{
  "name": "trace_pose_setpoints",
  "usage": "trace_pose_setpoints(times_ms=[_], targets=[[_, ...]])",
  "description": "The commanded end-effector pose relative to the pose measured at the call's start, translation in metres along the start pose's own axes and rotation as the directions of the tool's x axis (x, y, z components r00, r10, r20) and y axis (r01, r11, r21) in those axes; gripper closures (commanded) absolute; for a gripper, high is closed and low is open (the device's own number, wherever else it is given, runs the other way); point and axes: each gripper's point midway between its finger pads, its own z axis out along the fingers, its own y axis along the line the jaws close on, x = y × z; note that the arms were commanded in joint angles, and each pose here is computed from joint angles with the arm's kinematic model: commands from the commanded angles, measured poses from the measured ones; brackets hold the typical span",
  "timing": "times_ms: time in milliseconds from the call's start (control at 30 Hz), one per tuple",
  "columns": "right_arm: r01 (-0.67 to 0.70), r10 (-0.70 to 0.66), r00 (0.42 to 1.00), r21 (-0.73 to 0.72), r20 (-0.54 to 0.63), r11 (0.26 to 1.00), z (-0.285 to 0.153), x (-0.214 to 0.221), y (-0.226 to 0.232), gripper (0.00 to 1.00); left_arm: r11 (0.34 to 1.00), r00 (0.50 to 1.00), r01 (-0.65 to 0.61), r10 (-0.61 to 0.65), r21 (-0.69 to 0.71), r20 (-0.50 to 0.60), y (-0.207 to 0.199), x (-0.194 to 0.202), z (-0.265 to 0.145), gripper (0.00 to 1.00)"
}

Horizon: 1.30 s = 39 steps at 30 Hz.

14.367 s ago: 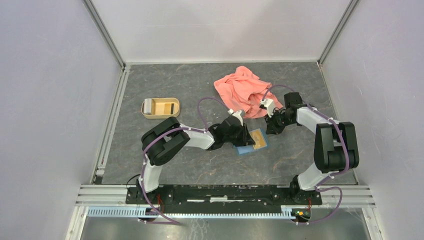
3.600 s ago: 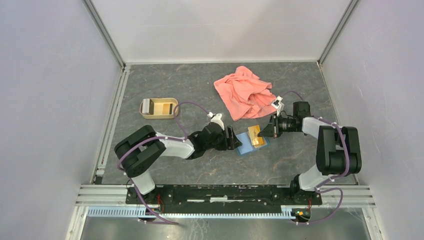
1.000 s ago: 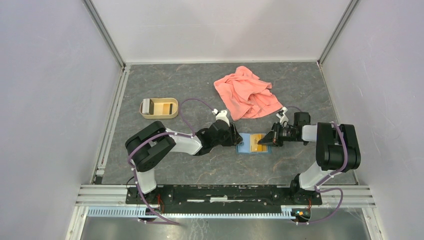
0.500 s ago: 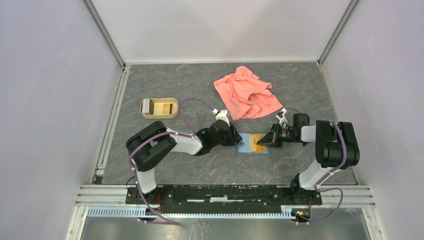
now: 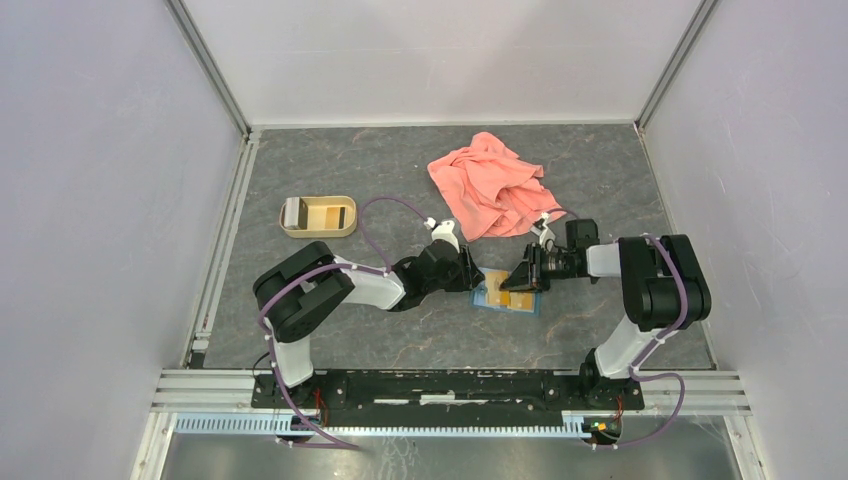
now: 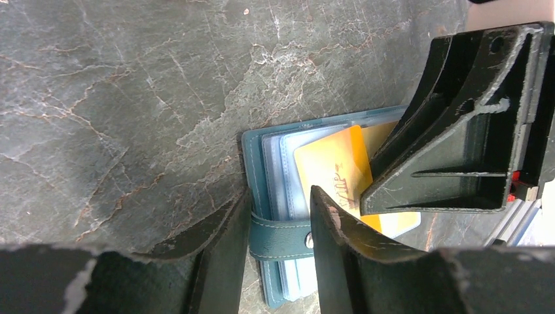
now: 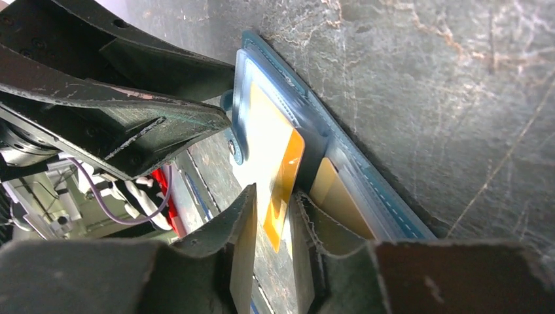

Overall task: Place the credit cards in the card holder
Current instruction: Insert the credit card into the card holder.

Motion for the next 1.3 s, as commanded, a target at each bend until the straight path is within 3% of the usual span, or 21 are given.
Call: trace_pose_setpoints(times_ms=[0,267,600,967,1267], targets=[[0.118,-0.117,0.993,0.043,-0.014,0.992,-0.002,-0.009,-0.005,0.66,0.982,0.979,-0.083,0.049,-0.167,-0.199,0.060,0.062,-0.011,0.53],[0.255,-0.252,0.967,0.108,-0.036,0.961,-0.013,-0.014,-0.007,0.44,0.983,0.980,-0.086,0.055,-0.160,-0.191,0.057,0.059,-0.013,0.53],[0.388,-0.374,0.921,0.172,-0.109,0.905,-0.016,-0.018,-0.012,0.39,0.986,0.982,-0.090,0.064,-0.140,-0.180,0.051,0.053,-0.017,0.53],[0.488,-0.456,0.865,0.143,-0.208,0.861,-0.003,-0.004,-0.002,0.49,0.995,0.981,-0.066,0.050,-0.077,-0.185,0.039,0.055,-0.020,0.53],[0.602,-0.560,0.783,0.106,-0.271,0.791,0.000,-0.002,0.008,0.36,0.997,0.983,-0.056,0.045,-0.061,-0.179,0.037,0.055,-0.023,0.54]])
